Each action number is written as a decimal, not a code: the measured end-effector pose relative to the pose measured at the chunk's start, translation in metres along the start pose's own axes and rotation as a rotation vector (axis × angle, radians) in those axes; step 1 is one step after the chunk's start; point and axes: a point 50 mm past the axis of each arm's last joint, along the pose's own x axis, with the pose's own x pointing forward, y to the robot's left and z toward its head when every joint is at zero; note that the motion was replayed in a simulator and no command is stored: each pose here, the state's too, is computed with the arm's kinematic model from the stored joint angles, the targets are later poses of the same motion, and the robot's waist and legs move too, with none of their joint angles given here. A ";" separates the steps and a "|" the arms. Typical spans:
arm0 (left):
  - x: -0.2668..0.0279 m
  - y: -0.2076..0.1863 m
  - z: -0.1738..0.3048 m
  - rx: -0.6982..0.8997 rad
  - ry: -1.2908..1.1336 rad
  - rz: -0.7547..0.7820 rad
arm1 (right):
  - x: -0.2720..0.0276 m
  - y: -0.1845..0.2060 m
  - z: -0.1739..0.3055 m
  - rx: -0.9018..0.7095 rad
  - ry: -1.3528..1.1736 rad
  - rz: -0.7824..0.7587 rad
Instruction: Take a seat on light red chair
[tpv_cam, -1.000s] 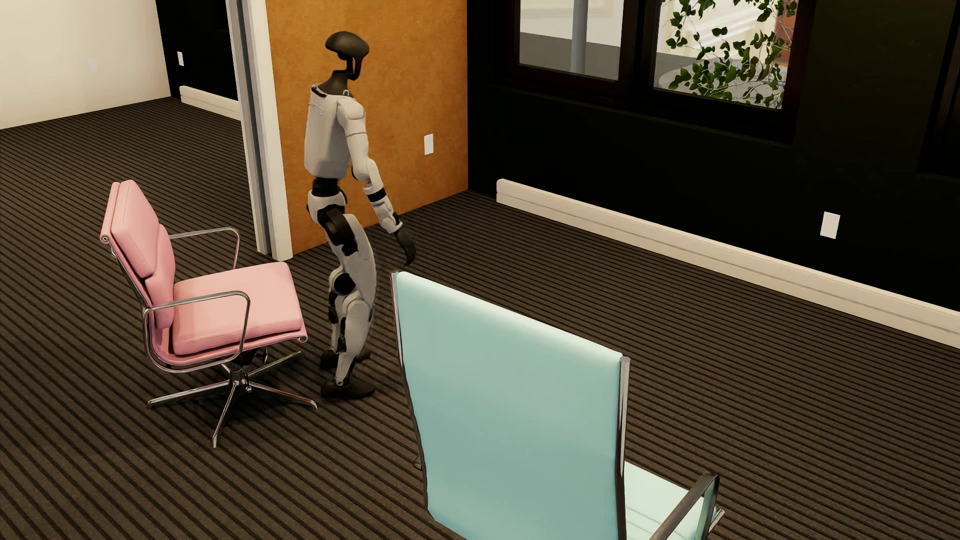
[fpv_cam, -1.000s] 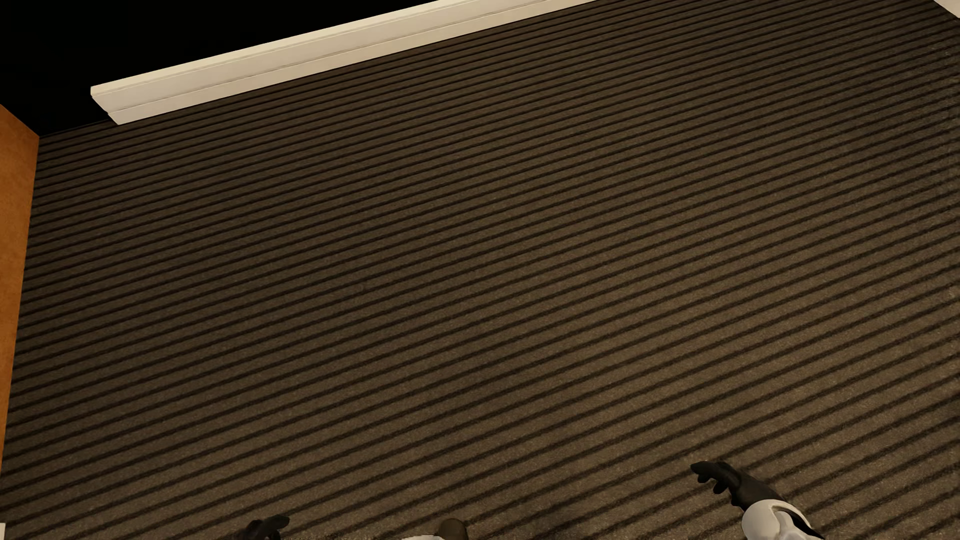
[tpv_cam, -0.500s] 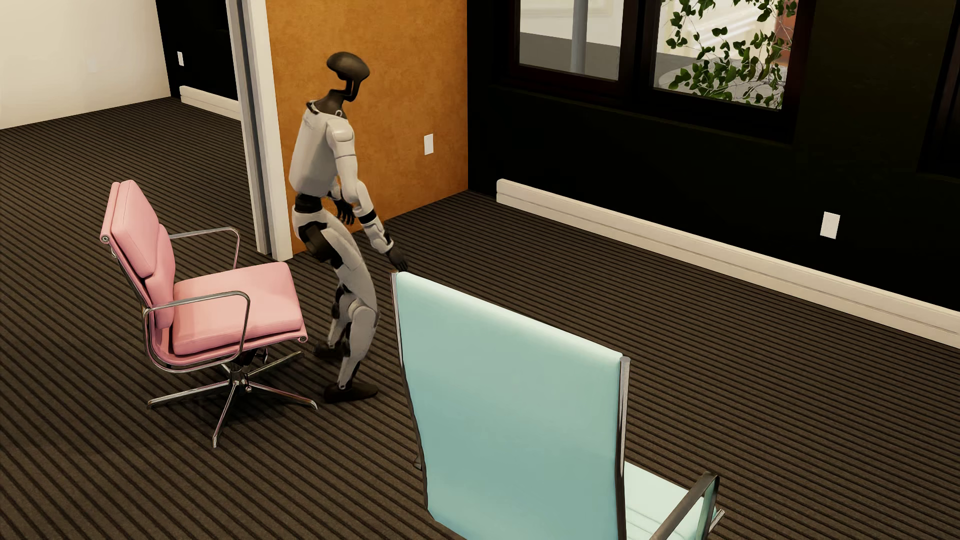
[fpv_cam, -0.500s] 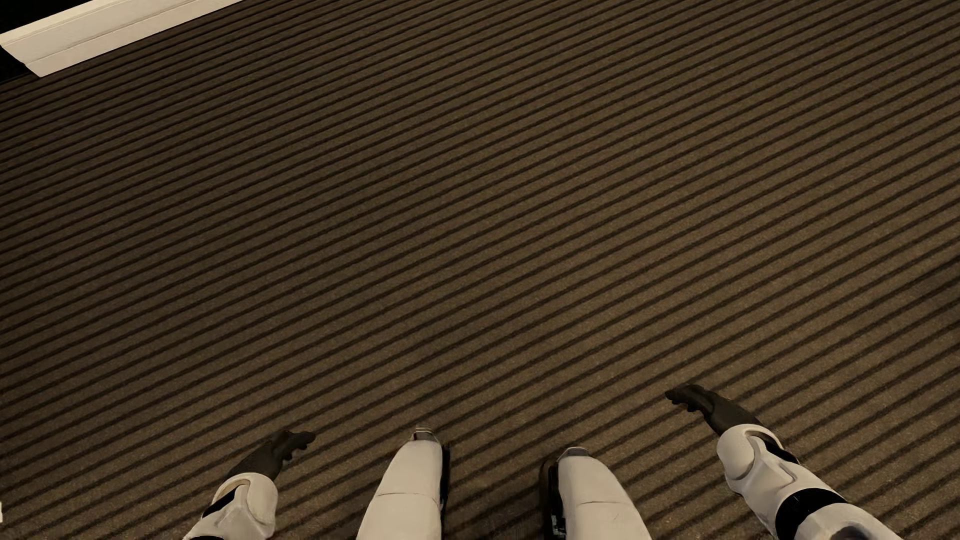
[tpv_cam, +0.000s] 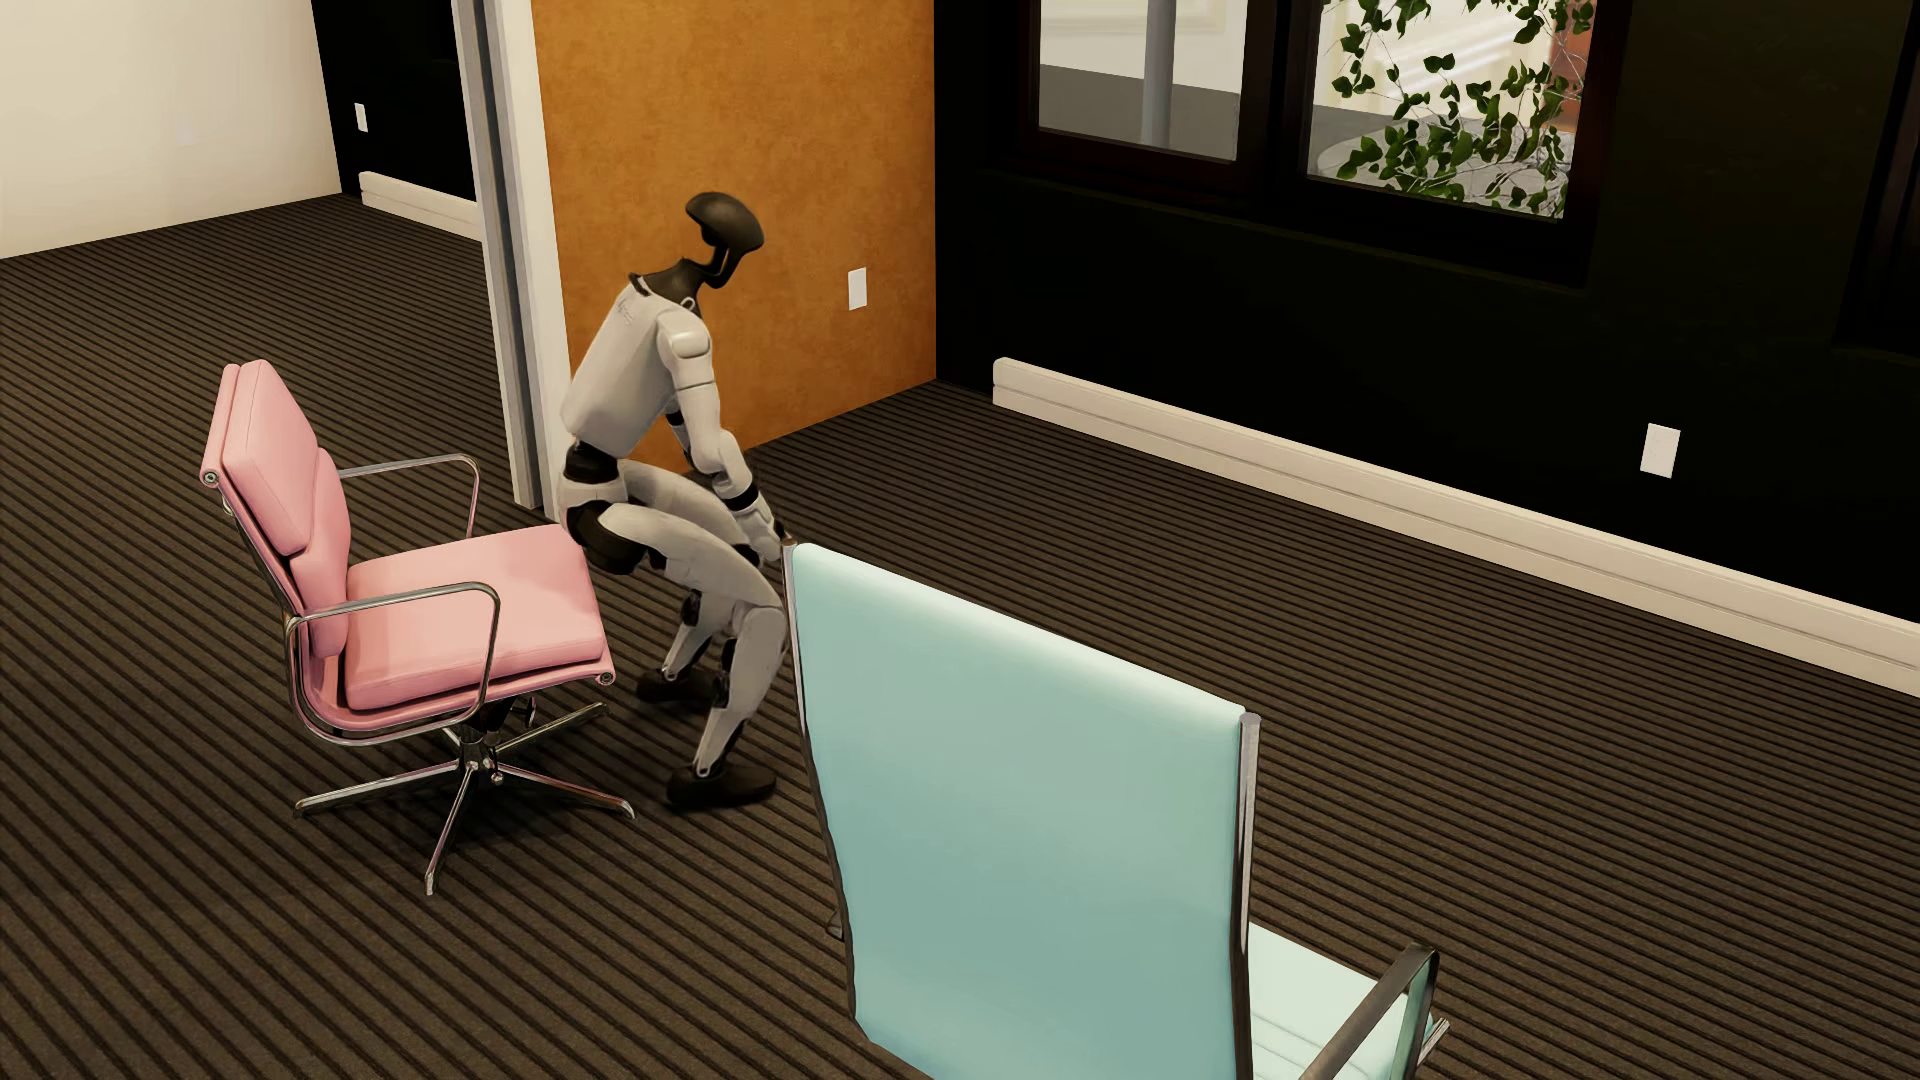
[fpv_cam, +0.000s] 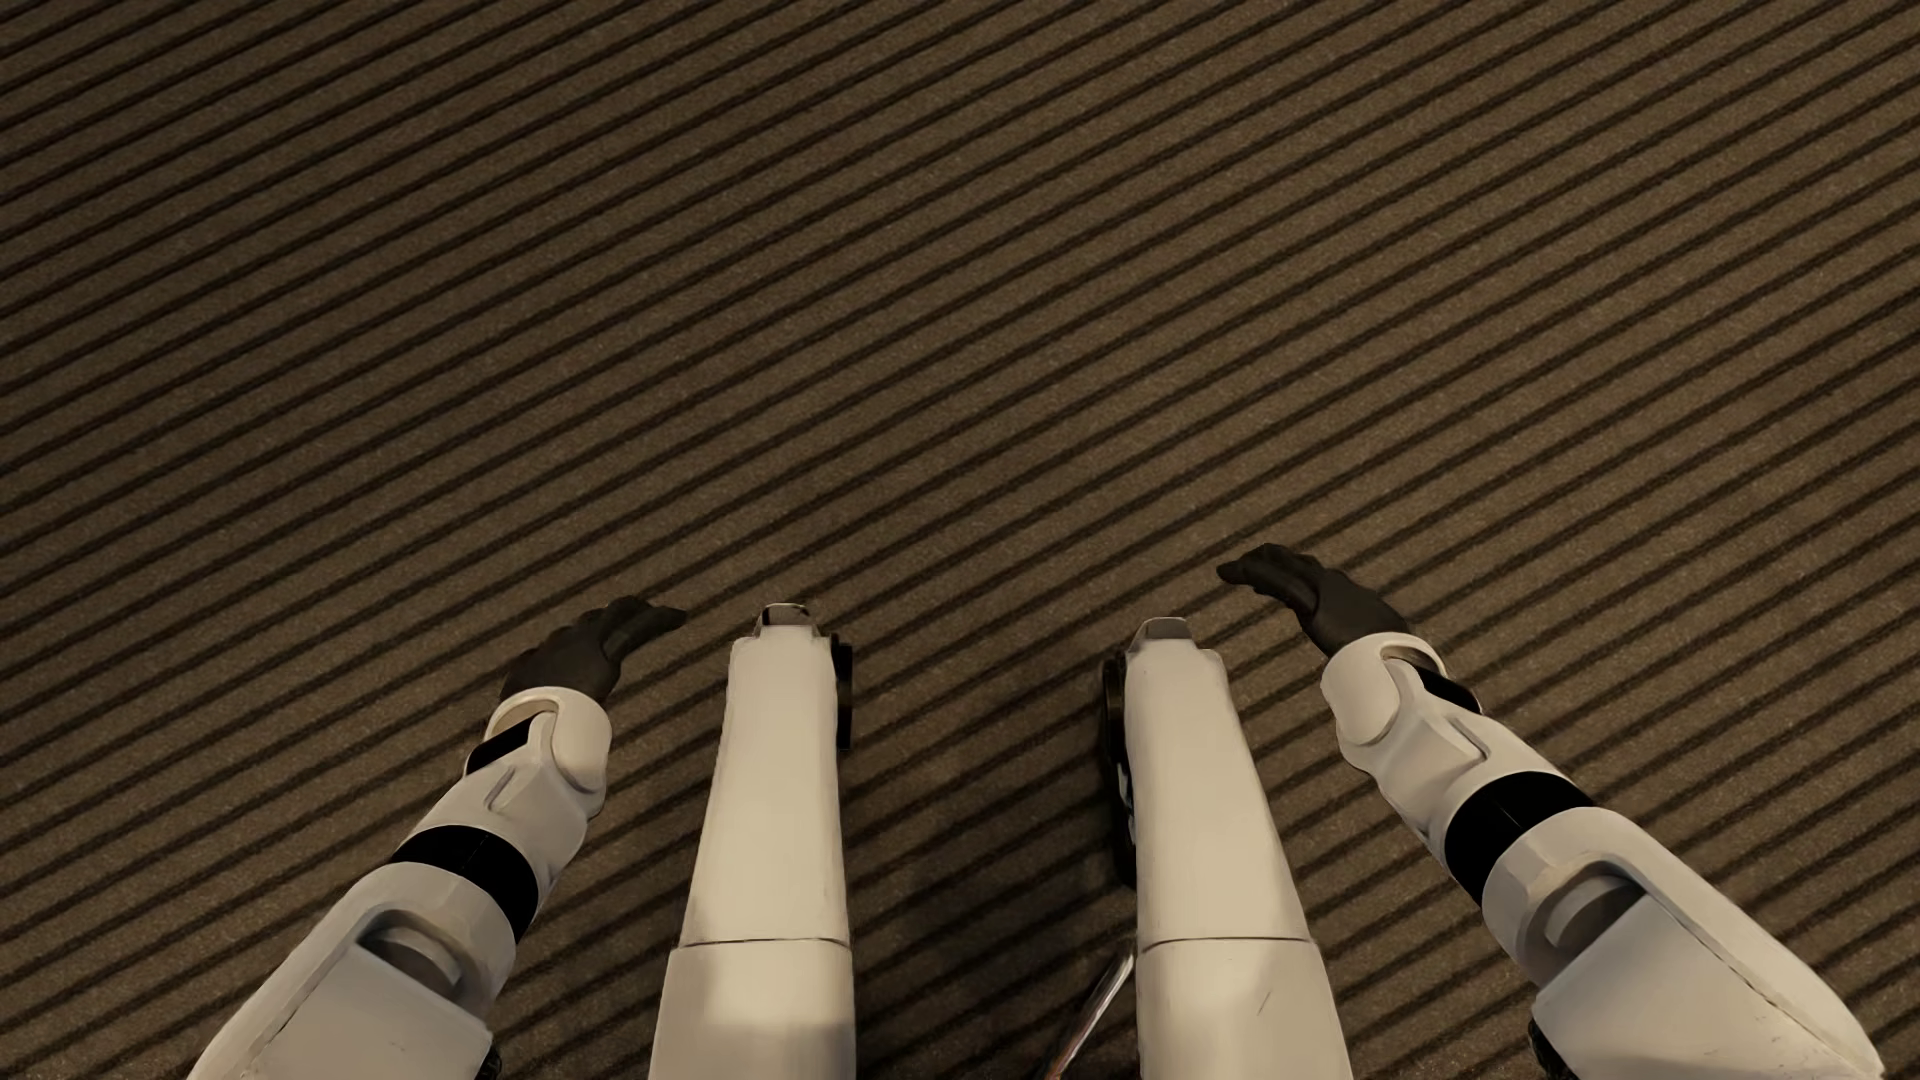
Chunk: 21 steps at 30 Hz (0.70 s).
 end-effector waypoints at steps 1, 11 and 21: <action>0.002 0.005 0.005 0.005 -0.013 0.010 | 0.002 -0.004 0.006 -0.007 -0.018 -0.007; 0.018 0.051 0.058 0.026 -0.127 0.125 | 0.016 -0.040 0.058 -0.069 -0.169 -0.099; 0.008 0.011 0.047 -0.001 -0.112 -0.023 | 0.002 0.009 0.024 -0.062 -0.069 0.047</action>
